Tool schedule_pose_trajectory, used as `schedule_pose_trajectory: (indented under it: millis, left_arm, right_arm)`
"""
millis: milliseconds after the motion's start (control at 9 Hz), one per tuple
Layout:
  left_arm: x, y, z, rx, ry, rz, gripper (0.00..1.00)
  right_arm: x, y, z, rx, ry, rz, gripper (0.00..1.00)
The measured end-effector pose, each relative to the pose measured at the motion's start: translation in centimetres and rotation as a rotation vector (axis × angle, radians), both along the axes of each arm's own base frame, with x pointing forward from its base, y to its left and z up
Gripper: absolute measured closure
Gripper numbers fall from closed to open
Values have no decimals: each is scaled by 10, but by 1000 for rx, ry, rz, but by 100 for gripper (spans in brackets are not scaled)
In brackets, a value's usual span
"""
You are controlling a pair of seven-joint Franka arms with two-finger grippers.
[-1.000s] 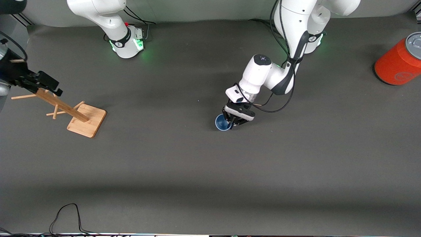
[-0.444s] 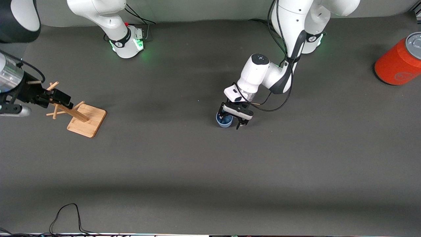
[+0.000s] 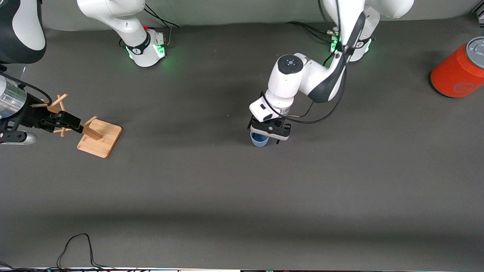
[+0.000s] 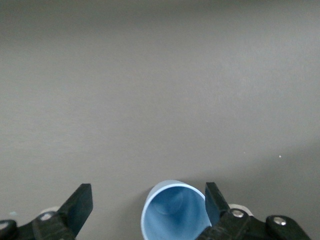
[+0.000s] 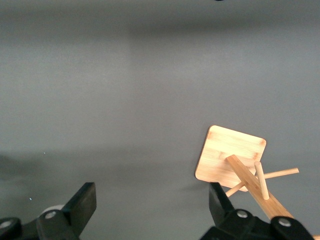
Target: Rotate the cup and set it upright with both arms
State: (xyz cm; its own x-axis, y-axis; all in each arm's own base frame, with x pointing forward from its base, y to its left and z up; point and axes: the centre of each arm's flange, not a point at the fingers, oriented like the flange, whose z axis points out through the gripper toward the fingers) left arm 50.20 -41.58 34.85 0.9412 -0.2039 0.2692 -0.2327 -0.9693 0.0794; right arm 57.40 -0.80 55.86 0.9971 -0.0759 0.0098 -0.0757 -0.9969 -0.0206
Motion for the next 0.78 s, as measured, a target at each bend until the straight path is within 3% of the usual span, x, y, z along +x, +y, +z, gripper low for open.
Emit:
schedule_pose_trajectory:
  millis: [222, 444, 778]
  left_arm:
    - [39, 37, 38, 94, 97, 5, 0]
    - [76, 101, 80, 133, 164, 62, 0]
    - [95, 239, 150, 146, 242, 91, 0]
  right_arm:
    - [0, 0, 1, 0, -3, 1, 0]
    - [0, 6, 3, 0, -6, 10, 0]
    - [0, 10, 6, 0, -8, 18, 0]
